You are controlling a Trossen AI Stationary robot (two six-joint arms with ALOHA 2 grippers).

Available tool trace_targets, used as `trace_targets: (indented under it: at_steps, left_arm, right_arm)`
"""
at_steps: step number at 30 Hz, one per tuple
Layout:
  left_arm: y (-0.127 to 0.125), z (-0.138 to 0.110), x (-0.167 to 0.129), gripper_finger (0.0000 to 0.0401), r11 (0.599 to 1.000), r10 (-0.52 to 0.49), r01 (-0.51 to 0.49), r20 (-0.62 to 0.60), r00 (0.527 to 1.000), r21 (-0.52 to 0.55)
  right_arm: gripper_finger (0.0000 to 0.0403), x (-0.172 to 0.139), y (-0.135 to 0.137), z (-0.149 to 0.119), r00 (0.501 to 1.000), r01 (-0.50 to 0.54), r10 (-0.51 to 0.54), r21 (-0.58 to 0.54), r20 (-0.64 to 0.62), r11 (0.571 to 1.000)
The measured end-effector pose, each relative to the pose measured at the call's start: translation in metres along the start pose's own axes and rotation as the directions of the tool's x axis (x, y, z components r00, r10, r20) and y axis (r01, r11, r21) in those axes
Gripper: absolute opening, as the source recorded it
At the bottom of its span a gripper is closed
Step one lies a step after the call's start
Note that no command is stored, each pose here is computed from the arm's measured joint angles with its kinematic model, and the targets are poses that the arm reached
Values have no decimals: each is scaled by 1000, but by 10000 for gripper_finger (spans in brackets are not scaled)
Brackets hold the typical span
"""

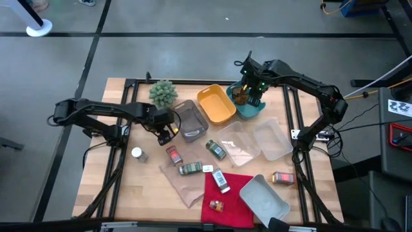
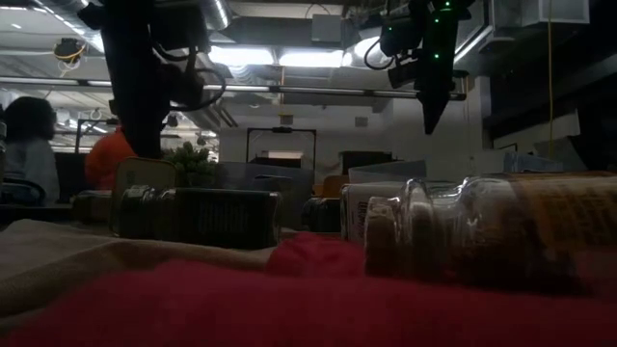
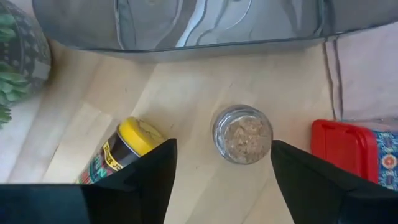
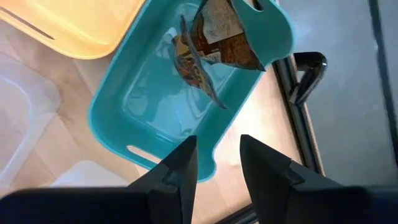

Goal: Sort spices by type
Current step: Put the top brown seasoning bottle into the black bin

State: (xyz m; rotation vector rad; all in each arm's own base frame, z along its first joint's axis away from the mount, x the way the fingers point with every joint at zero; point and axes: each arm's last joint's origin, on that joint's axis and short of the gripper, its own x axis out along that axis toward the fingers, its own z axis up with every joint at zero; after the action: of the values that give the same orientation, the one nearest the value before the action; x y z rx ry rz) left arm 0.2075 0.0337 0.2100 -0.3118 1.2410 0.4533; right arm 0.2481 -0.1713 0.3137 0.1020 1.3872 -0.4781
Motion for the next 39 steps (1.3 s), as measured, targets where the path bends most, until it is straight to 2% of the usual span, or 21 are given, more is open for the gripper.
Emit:
trace_targets:
  at_steps: [12, 33, 39]
  left_arm:
    - [-4, 1, 10, 250, 998, -43, 41, -57, 997, -40]
    - [-3, -11, 40, 251, 995, -63, 63, -1, 998, -80]
    - [-2, -13, 42, 250, 996, -38, 38, 3, 999, -84]
  right_arm:
    - [122, 0, 0, 0, 1000, 0, 0, -1, 0, 1000]
    - [122, 0, 0, 0, 1000, 1, -1, 0, 2, 1000]
    - [122, 0, 0, 0, 1000, 1, -1, 0, 3, 1000]
